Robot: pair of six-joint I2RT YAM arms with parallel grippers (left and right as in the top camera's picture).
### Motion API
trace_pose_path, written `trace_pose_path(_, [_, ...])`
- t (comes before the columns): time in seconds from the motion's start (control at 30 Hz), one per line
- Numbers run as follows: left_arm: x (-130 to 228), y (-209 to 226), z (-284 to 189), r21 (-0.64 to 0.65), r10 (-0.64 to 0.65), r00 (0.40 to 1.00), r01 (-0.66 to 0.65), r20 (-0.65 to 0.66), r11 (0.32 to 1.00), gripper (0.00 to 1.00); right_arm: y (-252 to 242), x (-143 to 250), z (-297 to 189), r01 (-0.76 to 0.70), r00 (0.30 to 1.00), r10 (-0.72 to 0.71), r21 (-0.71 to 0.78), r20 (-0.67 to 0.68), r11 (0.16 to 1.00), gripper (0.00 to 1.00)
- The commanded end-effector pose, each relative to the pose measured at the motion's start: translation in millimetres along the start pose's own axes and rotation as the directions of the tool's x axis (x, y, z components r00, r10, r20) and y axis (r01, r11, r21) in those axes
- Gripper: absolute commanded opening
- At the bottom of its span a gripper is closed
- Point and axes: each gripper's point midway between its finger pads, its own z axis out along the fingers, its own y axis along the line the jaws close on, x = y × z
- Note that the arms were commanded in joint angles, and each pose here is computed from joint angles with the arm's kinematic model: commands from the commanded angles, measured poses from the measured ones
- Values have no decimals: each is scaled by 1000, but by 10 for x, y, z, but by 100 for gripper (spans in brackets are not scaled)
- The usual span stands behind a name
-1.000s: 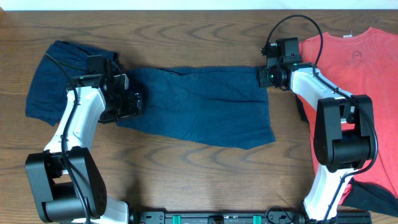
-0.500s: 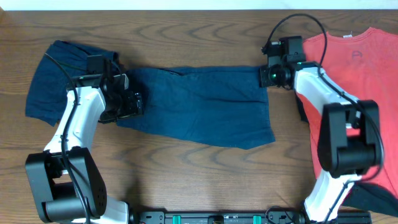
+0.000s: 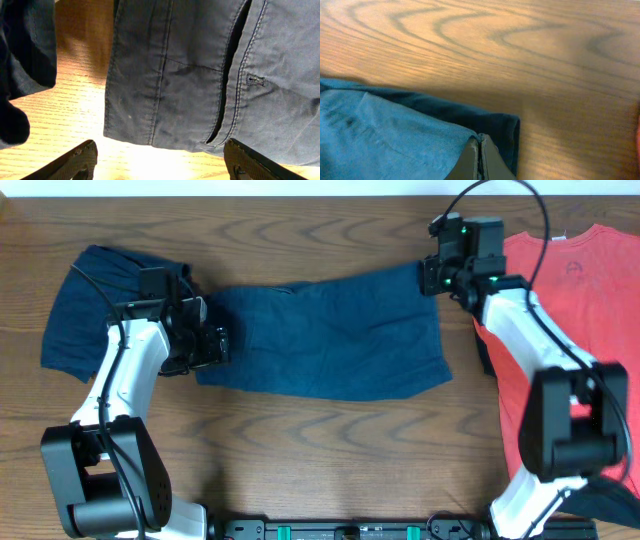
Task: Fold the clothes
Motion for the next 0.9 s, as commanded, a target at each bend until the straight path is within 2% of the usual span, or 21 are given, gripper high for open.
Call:
trace_pose_path(0.0, [22, -14, -14, 3, 12, 1000, -12, 1, 1000, 82, -298, 318, 282, -33, 996, 43, 127, -73, 991, 24])
trace_pose_path(0.03, [22, -15, -14, 4, 12, 1000, -12, 1, 1000, 81, -384, 379, 305, -67, 993, 81, 166, -83, 984, 30])
trace_pose_path(0.13, [22, -16, -14, 4, 14, 1000, -14, 1, 1000, 81, -437, 471, 229, -125, 982, 147, 176, -118, 976, 33])
trace_pose_path(0.2, [23, -72, -16, 37, 50, 999, -50, 2, 998, 76, -401, 483, 123, -139, 977, 162, 157, -140, 978, 38])
trace_pose_path(0.3, [-25, -211, -25, 111, 98, 995, -100, 28, 989, 61, -255, 549, -146, -162, 961, 183, 114, -208, 980, 42])
trace_pose_path(0.43, [-218, -377, -29, 135, 143, 983, -159, 116, 978, 43, 77, 751, -371, -221, 920, 210, 5, -331, 975, 43])
trace_pose_path(0.57, [-426, -659, -9, 131, 253, 942, -286, 221, 949, 37, 294, 1086, -385, -248, 861, 216, -10, -460, 969, 31])
trace_pose_path(0.63, [-461, -763, 69, 123, 300, 925, -335, 234, 934, 37, 397, 1241, -360, -242, 838, 202, -13, -507, 970, 21])
trace_pose_path(0.73, [-425, -737, 306, 91, 316, 931, -336, 181, 938, 32, 465, 1445, -326, -258, 800, 231, 30, -554, 966, 9])
trace_pose_path(0.87, [-377, -600, 670, 77, 297, 949, -305, 103, 949, 26, 387, 1677, -287, -328, 749, 358, 157, -558, 932, 2])
